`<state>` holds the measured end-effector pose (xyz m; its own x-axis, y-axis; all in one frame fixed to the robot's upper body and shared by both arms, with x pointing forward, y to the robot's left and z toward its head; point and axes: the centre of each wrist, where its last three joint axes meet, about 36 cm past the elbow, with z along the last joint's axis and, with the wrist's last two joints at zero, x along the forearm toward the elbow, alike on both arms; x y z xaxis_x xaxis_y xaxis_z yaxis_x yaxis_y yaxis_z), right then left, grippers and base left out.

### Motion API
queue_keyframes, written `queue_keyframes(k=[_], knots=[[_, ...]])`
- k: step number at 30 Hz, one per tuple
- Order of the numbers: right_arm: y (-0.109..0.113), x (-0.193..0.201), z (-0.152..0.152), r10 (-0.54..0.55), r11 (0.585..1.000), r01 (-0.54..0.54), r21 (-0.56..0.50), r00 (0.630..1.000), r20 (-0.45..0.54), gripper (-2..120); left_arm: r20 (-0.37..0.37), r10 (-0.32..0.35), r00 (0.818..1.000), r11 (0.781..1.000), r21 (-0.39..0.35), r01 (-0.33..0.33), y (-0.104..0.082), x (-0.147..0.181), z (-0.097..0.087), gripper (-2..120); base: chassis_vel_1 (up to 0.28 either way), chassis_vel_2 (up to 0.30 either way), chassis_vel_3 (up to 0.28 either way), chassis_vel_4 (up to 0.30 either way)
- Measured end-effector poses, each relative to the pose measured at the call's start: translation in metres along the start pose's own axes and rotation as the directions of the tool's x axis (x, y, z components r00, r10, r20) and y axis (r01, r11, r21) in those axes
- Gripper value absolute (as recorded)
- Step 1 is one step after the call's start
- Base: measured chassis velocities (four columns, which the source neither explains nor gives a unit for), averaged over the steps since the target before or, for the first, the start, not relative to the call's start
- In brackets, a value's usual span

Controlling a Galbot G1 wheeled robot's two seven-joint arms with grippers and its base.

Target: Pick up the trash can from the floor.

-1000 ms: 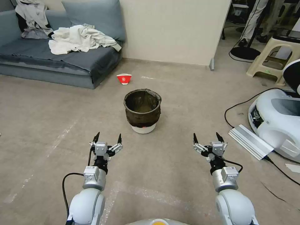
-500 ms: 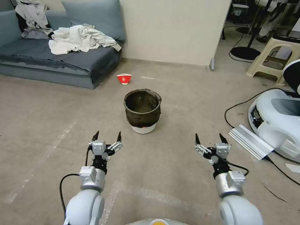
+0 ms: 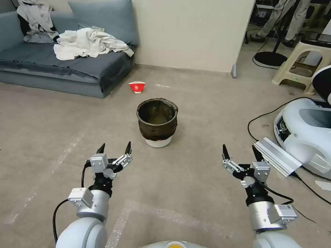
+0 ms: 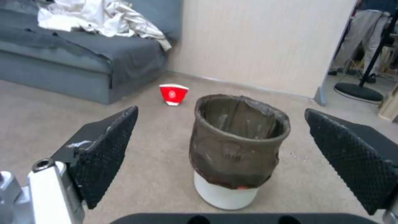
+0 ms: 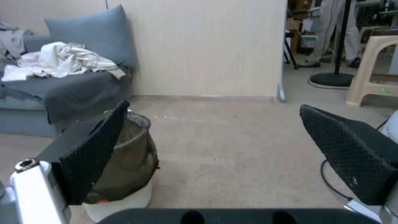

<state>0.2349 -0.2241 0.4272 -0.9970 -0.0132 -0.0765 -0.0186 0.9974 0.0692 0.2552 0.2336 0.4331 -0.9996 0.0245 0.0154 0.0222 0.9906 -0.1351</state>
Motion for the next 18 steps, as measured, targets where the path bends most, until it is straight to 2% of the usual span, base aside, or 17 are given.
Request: queue_keyframes(k=[6,18], knots=[[-0.001,-0.002,0.007,-0.028,0.999,0.029,-0.031,0.999,0.023,100,0.028,-0.01,1.0,1.0,-0.004,0.01,0.003,0.001,0.007,100,0.0,0.0,0.0,0.0],[-0.002,-0.001,0.012,-0.057,0.998,0.057,-0.039,0.998,0.022,100,0.03,-0.018,0.999,1.0,-0.006,0.018,0.004,0.002,0.006,100,0.0,0.0,0.0,0.0]])
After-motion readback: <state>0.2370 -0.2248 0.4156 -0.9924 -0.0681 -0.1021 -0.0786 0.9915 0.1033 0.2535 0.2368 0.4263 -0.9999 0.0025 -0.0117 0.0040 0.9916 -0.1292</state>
